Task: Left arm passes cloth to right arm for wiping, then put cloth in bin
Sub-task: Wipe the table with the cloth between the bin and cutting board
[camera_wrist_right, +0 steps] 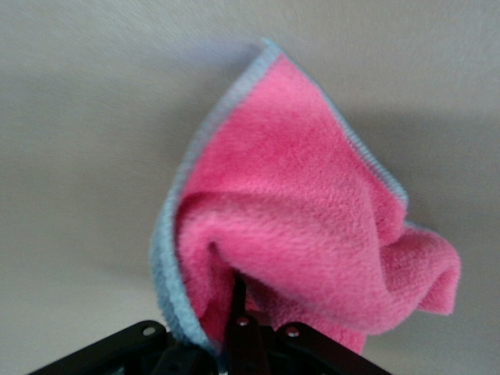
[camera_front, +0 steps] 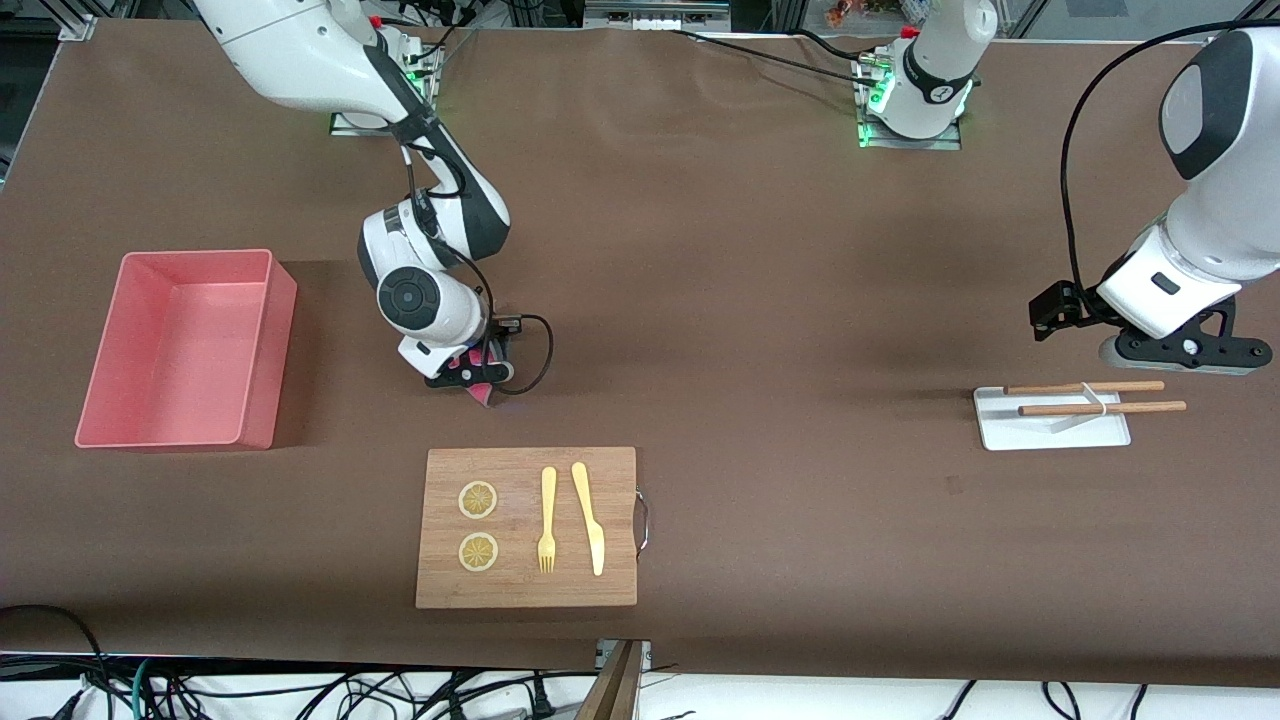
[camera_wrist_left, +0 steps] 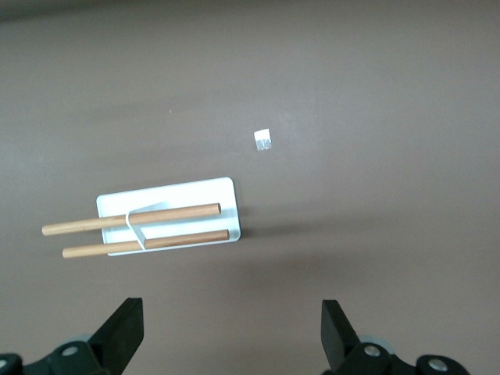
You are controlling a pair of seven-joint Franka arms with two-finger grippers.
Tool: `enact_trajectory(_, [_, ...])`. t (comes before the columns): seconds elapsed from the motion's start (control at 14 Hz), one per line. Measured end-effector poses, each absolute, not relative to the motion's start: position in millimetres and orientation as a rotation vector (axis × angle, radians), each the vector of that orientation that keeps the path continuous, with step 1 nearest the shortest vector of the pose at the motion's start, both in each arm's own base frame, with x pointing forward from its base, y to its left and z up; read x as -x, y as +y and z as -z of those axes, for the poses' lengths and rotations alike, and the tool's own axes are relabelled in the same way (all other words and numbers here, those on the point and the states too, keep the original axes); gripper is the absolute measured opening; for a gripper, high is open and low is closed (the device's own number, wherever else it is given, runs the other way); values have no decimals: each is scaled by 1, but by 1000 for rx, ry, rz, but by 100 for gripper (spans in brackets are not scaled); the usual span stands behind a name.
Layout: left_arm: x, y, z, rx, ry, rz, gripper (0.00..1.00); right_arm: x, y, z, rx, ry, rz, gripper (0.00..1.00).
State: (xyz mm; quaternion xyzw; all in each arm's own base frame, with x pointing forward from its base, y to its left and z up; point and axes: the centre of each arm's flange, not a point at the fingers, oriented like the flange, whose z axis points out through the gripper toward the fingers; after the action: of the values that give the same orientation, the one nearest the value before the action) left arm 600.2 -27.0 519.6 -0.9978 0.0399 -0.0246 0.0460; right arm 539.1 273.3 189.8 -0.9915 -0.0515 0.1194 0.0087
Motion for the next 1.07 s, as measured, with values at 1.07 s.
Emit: enact_trajectory(1.07, [-560, -29, -521, 3126, 15, 47, 100, -574, 33, -176, 3045, -697, -301, 2])
